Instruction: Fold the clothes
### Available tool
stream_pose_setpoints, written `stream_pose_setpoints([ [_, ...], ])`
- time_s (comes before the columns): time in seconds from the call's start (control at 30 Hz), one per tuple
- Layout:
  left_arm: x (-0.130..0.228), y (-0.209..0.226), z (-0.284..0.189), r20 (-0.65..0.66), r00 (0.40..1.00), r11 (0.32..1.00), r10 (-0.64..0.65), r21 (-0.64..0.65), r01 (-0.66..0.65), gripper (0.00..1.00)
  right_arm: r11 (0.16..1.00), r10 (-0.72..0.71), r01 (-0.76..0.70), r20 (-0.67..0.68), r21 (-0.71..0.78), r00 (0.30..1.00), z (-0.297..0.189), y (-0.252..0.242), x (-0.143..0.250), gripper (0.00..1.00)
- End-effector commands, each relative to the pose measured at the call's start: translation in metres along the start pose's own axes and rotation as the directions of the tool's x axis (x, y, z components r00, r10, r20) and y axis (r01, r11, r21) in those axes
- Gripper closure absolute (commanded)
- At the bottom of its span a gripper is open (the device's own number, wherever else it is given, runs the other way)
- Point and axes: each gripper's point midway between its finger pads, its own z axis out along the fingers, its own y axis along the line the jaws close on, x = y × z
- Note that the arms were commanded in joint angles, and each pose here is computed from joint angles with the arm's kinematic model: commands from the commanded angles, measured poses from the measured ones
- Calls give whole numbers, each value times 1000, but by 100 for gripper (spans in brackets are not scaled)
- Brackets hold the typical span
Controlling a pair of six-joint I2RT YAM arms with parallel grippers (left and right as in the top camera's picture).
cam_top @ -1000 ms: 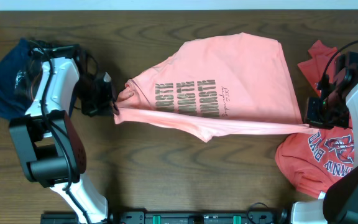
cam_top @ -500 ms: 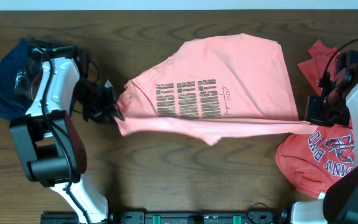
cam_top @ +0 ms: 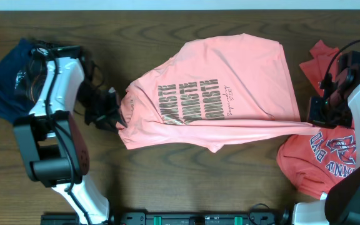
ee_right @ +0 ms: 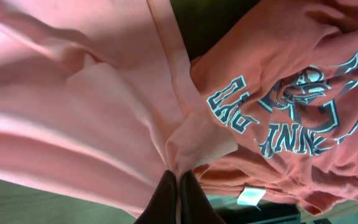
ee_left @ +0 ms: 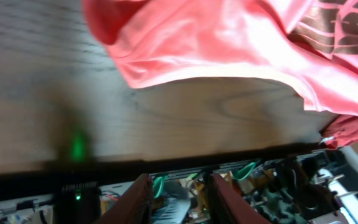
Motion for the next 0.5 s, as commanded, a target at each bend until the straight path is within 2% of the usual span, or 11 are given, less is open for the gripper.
stream_pose_setpoints([
  [0.0, 3, -29, 10, 12, 996, 996, 90, -14, -90, 69, 1000, -20, 20, 20, 4, 1000, -1, 0, -4, 99],
  [0.27, 16, -97, 58, 28, 954, 949, 300, -106, -296, 69, 999, -23, 25, 52, -40, 998, -2, 8, -12, 99],
  [0.4, 35, -130, 83, 15, 943, 938, 333, -107, -330, 68, 999, -22, 25, 55, -40, 998, -2, 8, -12, 99],
  [0.47, 47, -143, 96, 0, 943, 938, 333, -96, -332, 56, 999, -22, 25, 60, -40, 998, -2, 8, -13, 99],
])
